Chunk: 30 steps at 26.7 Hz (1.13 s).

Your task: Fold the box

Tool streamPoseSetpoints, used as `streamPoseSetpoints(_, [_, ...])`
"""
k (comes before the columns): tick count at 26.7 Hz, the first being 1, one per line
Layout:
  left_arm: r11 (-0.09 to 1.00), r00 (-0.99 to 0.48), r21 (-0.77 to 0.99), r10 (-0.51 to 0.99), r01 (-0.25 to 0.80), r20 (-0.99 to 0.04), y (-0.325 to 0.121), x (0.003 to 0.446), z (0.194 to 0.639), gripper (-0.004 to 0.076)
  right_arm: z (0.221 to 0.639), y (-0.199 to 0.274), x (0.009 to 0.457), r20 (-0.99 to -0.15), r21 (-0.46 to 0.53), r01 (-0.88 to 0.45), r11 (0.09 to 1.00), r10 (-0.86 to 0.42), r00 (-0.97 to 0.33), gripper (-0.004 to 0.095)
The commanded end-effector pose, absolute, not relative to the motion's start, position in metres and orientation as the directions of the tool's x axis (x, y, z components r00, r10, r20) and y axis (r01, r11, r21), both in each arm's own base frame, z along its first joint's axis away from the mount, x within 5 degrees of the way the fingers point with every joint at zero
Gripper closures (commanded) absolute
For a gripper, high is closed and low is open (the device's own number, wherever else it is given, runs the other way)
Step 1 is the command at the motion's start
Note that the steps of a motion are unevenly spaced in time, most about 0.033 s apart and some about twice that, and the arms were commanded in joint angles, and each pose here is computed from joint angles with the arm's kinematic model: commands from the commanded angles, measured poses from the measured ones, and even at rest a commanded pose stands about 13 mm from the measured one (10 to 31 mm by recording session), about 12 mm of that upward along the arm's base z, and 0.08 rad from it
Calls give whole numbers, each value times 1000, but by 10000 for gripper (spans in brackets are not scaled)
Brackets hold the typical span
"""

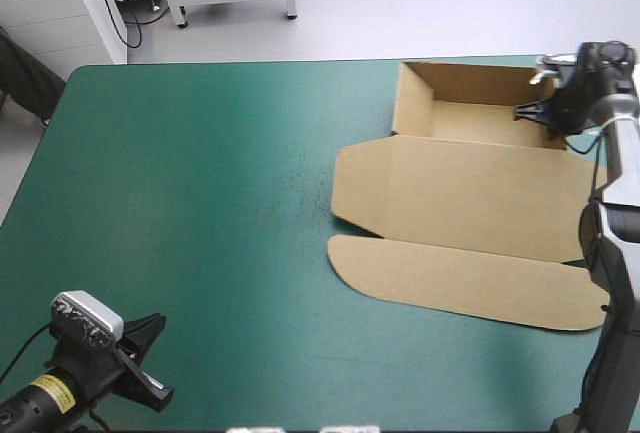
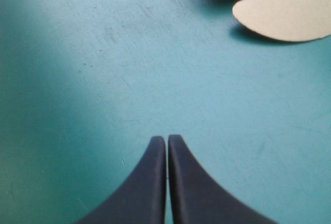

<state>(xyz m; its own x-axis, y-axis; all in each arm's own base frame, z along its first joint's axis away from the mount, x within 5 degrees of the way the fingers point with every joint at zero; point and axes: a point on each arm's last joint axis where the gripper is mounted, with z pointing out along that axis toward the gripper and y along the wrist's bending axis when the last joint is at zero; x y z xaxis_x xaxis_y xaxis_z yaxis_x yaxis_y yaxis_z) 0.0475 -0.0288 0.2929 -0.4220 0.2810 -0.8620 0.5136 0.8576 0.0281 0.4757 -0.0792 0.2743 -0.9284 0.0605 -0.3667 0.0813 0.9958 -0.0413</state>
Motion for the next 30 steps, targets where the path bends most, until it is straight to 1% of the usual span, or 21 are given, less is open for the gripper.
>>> streamPoseSetpoints(1, [859, -323, 15, 208, 511, -923, -26, 40, 305, 731, 323, -143, 443, -449, -72, 229, 971, 174, -877, 928])
streamPoseSetpoints(3, [860, -305, 22, 204, 510, -930, -23, 35, 303, 731, 323, -174, 432, -450, -61, 297, 953, 239, -860, 928])
streamPoseSetpoints(5, [860, -309, 24, 209, 510, -928, -22, 34, 302, 731, 323, -188, 426, -449, -71, 321, 944, 257, -856, 928])
streamPoseSetpoints(7, [860, -318, 24, 214, 510, -924, -22, 33, 301, 731, 322, -191, 425, -443, -101, 321, 942, 247, -862, 925])
streamPoseSetpoints(9, [860, -320, 24, 216, 511, -922, -22, 33, 301, 731, 320, -192, 426, -433, -125, 279, 952, 201, -879, 899])
streamPoseSetpoints(10, [860, -320, 25, 217, 510, -922, -22, 33, 301, 731, 319, -192, 426, -431, -125, 256, 959, 180, -884, 863])
streamPoseSetpoints(11, [860, -320, 25, 217, 510, -922, -22, 33, 301, 731, 319, -191, 426, -430, -124, 239, 963, 165, -888, 793])
streamPoseSetpoints(12, [860, -320, 25, 217, 510, -922, -22, 33, 301, 731, 319, -191, 427, -428, -128, 216, 968, 143, -892, 702])
streamPoseSetpoints(15, [861, -318, 32, 221, 508, -922, -21, 33, 301, 731, 324, -192, 424, -434, -144, 193, 971, 114, -894, 491])
streamPoseSetpoints(16, [861, -317, 33, 223, 507, -922, -21, 33, 301, 731, 326, -193, 423, -436, -145, 196, 970, 115, -892, 433])
streamPoseSetpoints(18, [861, -317, 34, 223, 507, -922, -21, 33, 301, 731, 330, -195, 420, -446, -144, 209, 967, 125, -886, 363])
streamPoseSetpoints(21, [862, -317, 34, 223, 506, -922, -21, 33, 301, 731, 349, -192, 412, -490, -115, 259, 959, 172, -855, 346])
streamPoseSetpoints(23, [862, -317, 34, 223, 506, -922, -21, 33, 301, 731, 369, -181, 405, -534, -92, 249, 964, 163, -829, 346])
streamPoseSetpoints(25, [862, -317, 34, 223, 506, -922, -21, 33, 301, 731, 390, -167, 398, -579, -69, 216, 974, 137, -804, 346])
streamPoseSetpoints(27, [862, -313, 34, 220, 506, -924, -21, 34, 301, 731, 419, -143, 387, -644, -15, 169, 985, 120, -756, 346])
streamPoseSetpoints(29, [862, -309, 34, 218, 506, -926, -21, 34, 301, 731, 449, -114, 372, -704, 18, 104, 994, 86, -705, 349])
streamPoseSetpoints(30, [862, -307, 34, 217, 505, -927, -21, 34, 302, 731, 460, -99, 367, -724, 11, 62, 998, 51, -688, 357])
